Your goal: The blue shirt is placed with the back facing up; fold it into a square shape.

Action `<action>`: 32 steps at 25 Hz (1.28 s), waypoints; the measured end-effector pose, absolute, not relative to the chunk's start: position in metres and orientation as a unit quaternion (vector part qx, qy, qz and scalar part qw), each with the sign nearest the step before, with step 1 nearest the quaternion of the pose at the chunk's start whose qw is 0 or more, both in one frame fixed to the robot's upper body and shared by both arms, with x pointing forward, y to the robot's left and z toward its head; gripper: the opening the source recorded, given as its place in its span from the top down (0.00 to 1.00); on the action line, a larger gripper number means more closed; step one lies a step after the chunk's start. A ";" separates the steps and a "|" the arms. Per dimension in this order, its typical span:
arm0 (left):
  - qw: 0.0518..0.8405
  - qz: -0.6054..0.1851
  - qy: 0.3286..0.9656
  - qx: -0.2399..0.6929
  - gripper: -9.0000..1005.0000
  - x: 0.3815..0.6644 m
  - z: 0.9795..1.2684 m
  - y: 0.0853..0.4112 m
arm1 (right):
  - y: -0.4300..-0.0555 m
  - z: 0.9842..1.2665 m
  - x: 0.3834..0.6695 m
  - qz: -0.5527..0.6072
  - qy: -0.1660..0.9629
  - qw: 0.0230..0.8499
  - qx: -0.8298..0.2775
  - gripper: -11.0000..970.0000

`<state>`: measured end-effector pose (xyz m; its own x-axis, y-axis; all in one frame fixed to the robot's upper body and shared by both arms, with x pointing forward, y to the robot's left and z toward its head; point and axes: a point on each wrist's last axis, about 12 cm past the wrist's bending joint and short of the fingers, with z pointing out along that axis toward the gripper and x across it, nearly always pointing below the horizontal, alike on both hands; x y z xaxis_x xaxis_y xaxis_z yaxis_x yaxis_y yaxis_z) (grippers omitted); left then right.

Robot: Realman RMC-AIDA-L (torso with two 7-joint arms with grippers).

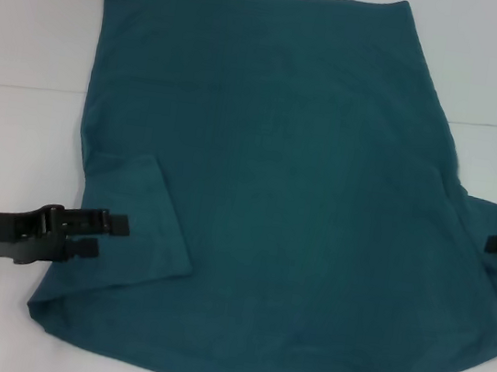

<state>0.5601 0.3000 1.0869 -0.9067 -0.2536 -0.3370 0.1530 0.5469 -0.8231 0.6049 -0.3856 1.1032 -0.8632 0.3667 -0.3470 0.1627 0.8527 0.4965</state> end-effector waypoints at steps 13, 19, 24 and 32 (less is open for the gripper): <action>0.213 -0.474 0.854 -0.033 0.17 0.560 1.086 0.301 | -0.380 1.103 0.608 0.230 0.938 0.224 0.129 0.76; 0.214 -0.474 0.853 -0.031 0.17 0.561 1.086 0.300 | -0.380 1.106 0.609 0.227 0.940 0.226 0.115 0.95; 0.213 -0.474 0.854 -0.032 0.18 0.561 1.086 0.301 | -0.389 1.114 0.612 0.215 0.939 0.243 0.116 0.98; 0.211 -0.474 0.854 -0.037 0.18 0.558 1.084 0.303 | -0.406 1.126 0.614 0.186 0.939 0.261 0.123 0.98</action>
<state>0.5584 0.3025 1.0844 -0.9081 -0.2642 -0.3250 0.1365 0.5470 -0.8260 0.6137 -0.4063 1.1260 -0.8333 0.3274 -0.4454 0.1334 0.9010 0.4128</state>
